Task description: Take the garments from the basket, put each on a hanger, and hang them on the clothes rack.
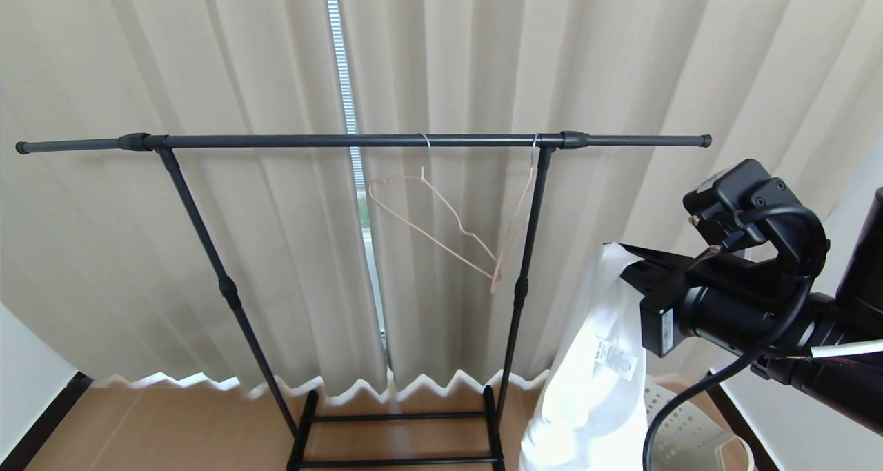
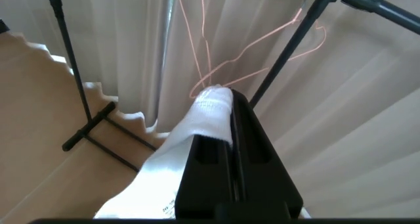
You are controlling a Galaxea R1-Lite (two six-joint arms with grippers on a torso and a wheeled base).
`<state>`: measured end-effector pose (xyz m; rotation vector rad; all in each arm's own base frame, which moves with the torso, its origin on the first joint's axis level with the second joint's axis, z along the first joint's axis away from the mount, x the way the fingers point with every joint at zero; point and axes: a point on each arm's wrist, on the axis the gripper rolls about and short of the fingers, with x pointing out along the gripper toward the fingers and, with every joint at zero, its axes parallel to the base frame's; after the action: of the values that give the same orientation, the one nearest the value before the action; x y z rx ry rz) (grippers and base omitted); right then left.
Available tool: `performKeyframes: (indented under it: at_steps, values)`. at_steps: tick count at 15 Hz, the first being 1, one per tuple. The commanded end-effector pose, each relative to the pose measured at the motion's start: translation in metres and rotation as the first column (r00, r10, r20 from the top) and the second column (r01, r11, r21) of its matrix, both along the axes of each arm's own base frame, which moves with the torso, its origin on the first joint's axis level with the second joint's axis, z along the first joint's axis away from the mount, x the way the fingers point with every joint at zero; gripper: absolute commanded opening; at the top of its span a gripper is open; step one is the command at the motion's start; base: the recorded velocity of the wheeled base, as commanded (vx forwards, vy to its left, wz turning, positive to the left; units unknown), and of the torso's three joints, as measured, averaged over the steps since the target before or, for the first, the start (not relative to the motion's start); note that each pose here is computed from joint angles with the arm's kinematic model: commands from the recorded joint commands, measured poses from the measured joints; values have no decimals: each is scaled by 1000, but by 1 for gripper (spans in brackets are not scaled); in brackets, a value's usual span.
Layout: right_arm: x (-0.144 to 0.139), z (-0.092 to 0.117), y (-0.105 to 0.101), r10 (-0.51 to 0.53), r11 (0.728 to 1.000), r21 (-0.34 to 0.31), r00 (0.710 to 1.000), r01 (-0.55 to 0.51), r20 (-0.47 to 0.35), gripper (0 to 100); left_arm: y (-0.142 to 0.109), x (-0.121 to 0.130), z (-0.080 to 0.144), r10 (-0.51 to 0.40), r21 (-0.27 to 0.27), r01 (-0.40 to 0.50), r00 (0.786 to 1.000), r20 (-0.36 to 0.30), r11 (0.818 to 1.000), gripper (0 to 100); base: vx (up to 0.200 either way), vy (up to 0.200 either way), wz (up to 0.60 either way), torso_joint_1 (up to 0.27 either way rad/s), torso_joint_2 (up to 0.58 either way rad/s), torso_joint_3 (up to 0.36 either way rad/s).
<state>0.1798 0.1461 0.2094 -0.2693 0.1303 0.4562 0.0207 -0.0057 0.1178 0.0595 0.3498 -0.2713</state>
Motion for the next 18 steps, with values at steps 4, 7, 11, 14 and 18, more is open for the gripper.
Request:
performKeyframes:
  at_steps: [4, 7, 11, 14, 18]
  values:
    - [36, -19, 29, -3, 999, -35, 999, 1, -51, 0, -76, 106, 43, -397, -133, 374, 880, -261, 918, 100, 0, 0, 0, 0, 0, 0]
    - [43, -24, 44, 19, 1000, -12, 999, -20, -45, 0, -112, 145, 38, -408, -181, 368, 853, -325, 912, 100, 0, 0, 0, 0, 0, 0]
    - [45, -24, 63, 38, 997, 68, 997, -34, -63, 0, -173, 194, 16, -415, -216, 355, 797, -438, 910, 100, 0, 0, 0, 0, 0, 0]
    - [37, -22, 71, 69, 993, 100, 995, -62, -72, 0, -207, 213, -7, -361, -175, 317, 796, -485, 932, 100, 0, 0, 0, 0, 0, 0]
    - [30, -22, 74, 90, 991, 102, 993, -83, -72, 0, -227, 222, -13, -350, -188, 295, 798, -490, 937, 100, 0, 0, 0, 0, 0, 0]
